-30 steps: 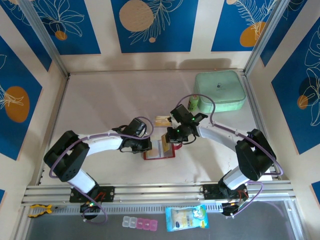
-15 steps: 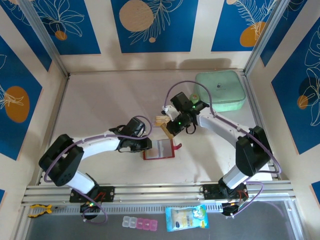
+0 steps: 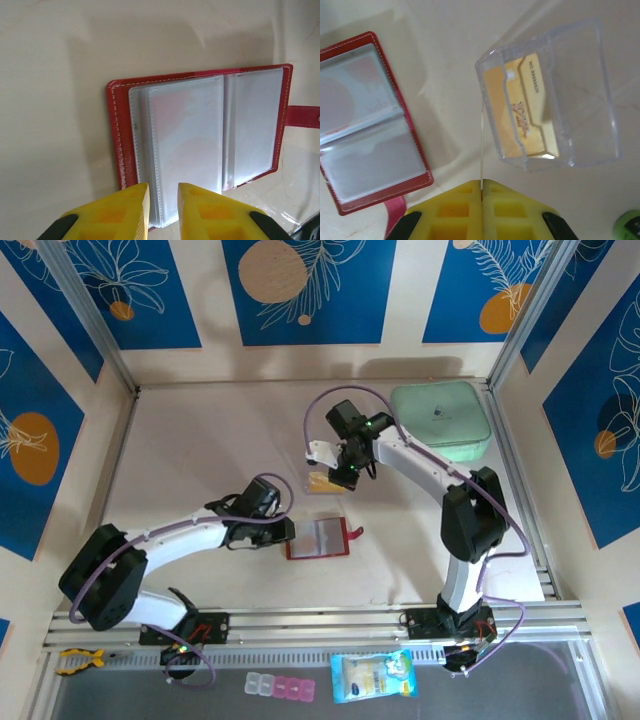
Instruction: Take the credit cards out of the card holder
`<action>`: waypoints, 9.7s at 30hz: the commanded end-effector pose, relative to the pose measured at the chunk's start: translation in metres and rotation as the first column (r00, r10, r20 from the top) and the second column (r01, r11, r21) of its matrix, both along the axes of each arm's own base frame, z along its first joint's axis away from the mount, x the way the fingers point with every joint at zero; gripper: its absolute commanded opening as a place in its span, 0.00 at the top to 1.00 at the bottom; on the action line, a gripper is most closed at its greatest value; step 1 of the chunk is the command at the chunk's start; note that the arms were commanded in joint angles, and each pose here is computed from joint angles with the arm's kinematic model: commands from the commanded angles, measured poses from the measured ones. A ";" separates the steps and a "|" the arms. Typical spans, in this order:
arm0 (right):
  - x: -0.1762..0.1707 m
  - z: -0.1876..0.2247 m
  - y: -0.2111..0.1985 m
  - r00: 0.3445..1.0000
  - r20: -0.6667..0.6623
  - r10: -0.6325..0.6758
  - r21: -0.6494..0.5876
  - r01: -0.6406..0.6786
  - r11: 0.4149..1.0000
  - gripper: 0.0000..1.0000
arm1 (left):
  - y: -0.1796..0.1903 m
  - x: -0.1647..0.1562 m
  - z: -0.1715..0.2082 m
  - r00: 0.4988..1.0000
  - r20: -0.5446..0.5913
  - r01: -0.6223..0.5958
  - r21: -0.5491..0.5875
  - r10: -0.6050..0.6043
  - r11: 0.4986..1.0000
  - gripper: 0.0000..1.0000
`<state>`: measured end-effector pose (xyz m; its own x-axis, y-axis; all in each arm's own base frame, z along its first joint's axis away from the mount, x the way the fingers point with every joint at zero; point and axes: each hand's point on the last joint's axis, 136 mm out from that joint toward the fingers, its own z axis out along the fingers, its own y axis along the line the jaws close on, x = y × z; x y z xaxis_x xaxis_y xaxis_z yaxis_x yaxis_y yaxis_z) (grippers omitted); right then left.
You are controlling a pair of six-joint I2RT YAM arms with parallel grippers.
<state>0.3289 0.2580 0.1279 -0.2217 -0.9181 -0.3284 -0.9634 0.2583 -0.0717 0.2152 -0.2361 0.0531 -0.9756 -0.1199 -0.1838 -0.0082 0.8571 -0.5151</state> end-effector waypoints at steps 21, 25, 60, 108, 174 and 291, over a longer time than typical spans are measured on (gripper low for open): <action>0.036 -0.028 0.016 0.981 -0.068 0.181 -0.025 -0.183 0.983 1.00 | 0.026 -0.004 0.004 0.999 0.005 -0.049 0.025 0.049 0.998 0.77; 0.032 -0.039 0.012 0.979 -0.096 0.180 -0.039 -0.184 0.982 0.98 | 0.026 -0.004 0.004 0.999 0.002 -0.048 0.025 0.048 0.999 0.77; -0.053 0.009 0.047 0.926 -0.231 -0.300 0.251 0.355 0.901 0.85 | 0.005 0.004 -0.007 0.999 -0.032 -0.016 -0.031 0.015 0.999 0.85; -0.099 -0.046 0.053 0.405 -0.666 -0.626 0.057 0.865 0.499 0.88 | 0.006 -0.002 -0.033 0.996 -0.088 -0.016 -0.006 0.015 1.000 0.95; -0.119 -0.091 0.074 0.274 -0.740 -0.614 -0.117 0.847 0.519 0.67 | 0.012 0.000 -0.041 0.996 -0.090 -0.010 0.054 0.015 0.998 0.95; -0.111 -0.059 -0.017 0.234 -0.697 -0.678 -0.020 0.938 0.345 0.66 | -0.114 0.023 0.013 0.991 -0.069 0.097 -0.266 -0.119 0.959 0.78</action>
